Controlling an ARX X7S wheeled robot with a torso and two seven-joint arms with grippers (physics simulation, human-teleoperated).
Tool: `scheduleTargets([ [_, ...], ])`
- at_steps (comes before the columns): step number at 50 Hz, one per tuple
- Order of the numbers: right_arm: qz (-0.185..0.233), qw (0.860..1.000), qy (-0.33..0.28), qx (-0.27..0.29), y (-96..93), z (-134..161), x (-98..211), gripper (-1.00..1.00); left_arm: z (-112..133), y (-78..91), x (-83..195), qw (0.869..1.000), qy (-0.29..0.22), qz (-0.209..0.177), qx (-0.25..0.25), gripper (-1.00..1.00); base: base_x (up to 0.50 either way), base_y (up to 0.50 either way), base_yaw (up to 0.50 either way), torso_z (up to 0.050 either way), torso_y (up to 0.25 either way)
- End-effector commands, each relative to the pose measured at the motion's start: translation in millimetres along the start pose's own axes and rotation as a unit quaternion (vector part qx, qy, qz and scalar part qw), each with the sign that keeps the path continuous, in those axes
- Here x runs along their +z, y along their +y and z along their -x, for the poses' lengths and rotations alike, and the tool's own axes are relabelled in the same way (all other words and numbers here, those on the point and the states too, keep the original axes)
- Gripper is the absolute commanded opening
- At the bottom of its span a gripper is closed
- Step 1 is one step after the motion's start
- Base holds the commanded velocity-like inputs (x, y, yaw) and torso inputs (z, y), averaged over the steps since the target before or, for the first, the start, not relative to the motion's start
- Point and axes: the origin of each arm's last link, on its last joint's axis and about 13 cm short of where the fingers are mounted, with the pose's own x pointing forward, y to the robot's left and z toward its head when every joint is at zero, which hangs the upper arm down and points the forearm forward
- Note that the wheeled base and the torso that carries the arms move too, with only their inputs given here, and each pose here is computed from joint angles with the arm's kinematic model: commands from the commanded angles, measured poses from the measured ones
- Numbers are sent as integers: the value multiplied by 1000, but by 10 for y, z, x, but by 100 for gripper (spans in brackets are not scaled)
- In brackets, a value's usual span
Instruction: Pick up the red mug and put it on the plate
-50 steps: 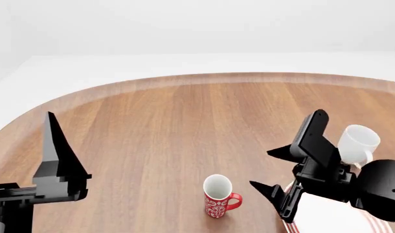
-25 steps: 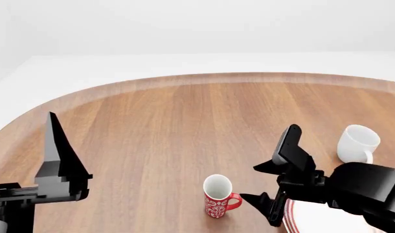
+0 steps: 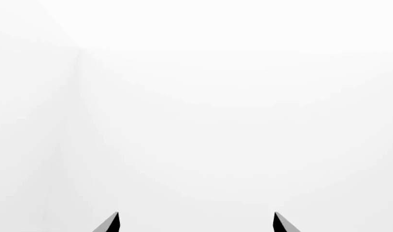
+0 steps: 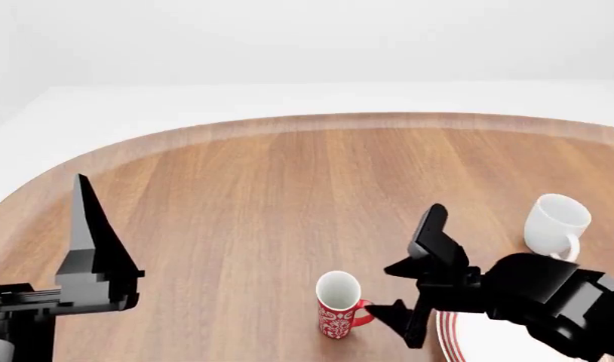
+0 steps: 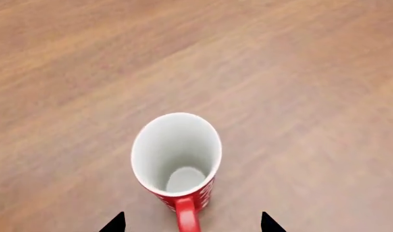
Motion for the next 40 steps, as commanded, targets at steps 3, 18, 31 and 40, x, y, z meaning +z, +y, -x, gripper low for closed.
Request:
scheduleTargets([
  [3, -15, 1000, 11, 16, -72, -165, -95, 100, -1, 1, -7, 1000, 1, 0, 0, 100, 0, 0, 0, 0, 0],
  [18, -25, 999, 33, 26, -107, -298, -193, 100, 4, 2, -17, 1000, 2, 0, 0, 100, 0, 0, 0, 0, 0],
  [31, -33, 997, 55, 39, -115, -414, -321, 100, 4, 1, -26, 1000, 2, -1, 0, 100, 0, 0, 0, 0, 0],
  [40, -32, 997, 54, 37, -122, -419, -303, 100, 2, 4, -27, 1000, 2, 0, 0, 100, 0, 0, 0, 0, 0],
])
